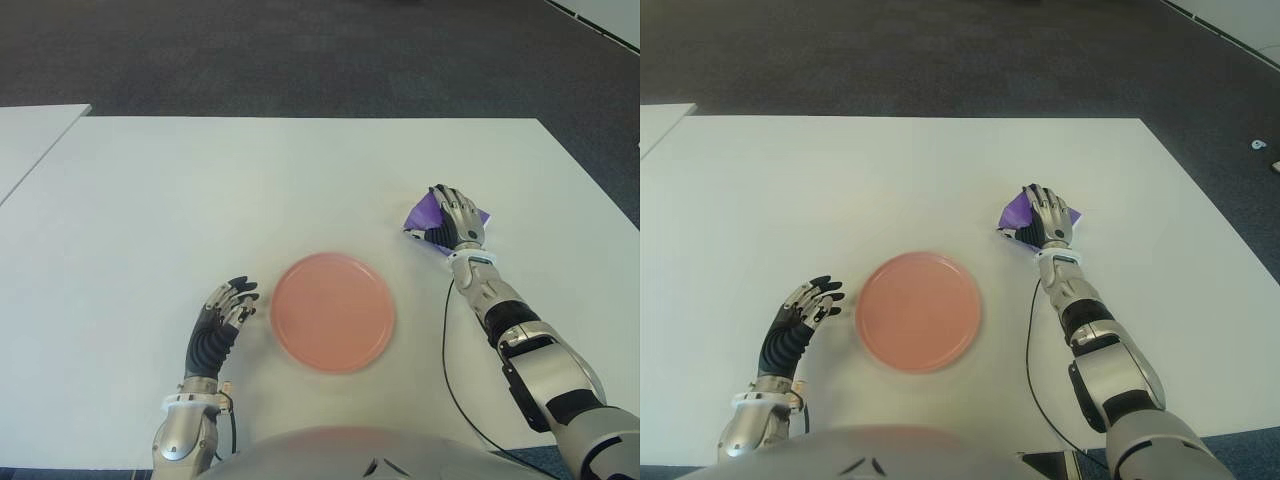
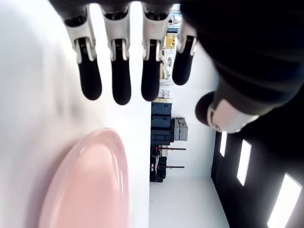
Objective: Put the tissue paper into the plate.
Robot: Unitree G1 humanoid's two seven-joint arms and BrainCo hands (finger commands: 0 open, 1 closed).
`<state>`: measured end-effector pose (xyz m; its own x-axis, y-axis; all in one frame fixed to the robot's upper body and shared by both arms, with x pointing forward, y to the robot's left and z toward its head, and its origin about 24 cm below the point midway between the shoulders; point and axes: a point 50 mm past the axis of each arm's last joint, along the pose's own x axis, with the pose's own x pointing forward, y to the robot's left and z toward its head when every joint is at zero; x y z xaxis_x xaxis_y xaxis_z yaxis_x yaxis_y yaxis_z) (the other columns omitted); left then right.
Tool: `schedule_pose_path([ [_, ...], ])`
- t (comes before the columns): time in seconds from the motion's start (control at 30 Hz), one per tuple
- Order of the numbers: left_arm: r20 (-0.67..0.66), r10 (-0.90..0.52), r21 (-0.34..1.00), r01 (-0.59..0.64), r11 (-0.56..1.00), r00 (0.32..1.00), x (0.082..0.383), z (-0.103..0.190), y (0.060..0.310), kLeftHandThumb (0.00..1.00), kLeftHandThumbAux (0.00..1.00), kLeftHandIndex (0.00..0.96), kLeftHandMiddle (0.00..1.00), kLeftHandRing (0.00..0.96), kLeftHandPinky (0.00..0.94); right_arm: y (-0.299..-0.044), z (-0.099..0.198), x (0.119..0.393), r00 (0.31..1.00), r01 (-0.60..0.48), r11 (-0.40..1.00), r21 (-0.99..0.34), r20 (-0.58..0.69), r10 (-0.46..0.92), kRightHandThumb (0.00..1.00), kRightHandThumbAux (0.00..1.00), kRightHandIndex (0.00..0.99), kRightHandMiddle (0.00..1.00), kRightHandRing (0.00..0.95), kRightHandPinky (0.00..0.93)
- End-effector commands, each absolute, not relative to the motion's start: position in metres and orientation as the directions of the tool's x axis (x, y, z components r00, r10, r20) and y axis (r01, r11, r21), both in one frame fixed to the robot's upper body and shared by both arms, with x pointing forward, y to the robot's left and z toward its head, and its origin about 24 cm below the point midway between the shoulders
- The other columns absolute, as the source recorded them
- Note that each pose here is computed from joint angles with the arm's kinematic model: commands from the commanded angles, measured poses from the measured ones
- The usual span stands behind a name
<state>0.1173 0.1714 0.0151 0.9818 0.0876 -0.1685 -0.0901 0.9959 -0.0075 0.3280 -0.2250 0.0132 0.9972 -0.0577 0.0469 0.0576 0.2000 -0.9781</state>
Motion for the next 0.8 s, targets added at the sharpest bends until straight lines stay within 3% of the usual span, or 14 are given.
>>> schedule_pose_path([
  [0.03, -0.167, 0.079, -0.006, -0.082, 0.997, 0.983, 0.116, 0.016, 0.173, 0.280, 0.590, 0.237, 0.283, 0.315, 0.352, -0.220, -0.029, 0.301, 0.990, -0.104, 0.220, -0.970, -0.122, -0.068, 0.352, 0.488, 0.047, 0.055, 0.038, 0.068],
  [0.4, -0.162, 0.069, -0.008, -0.071, 0.997, 0.984, 0.118, 0.015, 0.172, 0.275, 0.589, 0.247, 0.278, 0.307, 0.347, -0.212, -0.044, 0.293, 0.981, -0.152, 0.234, -0.960, -0.176, -0.082, 0.353, 0.482, 0.056, 0.067, 0.038, 0.051],
  [0.8, -0.163, 0.071, -0.005, -0.073, 0.997, 0.984, 0.117, 0.018, 0.171, 0.273, 0.576, 0.246, 0.285, 0.312, 0.348, -0.207, -0.066, 0.276, 0.953, -0.278, 0.192, -0.941, -0.295, -0.067, 0.322, 0.482, 0.066, 0.084, 0.048, 0.029],
])
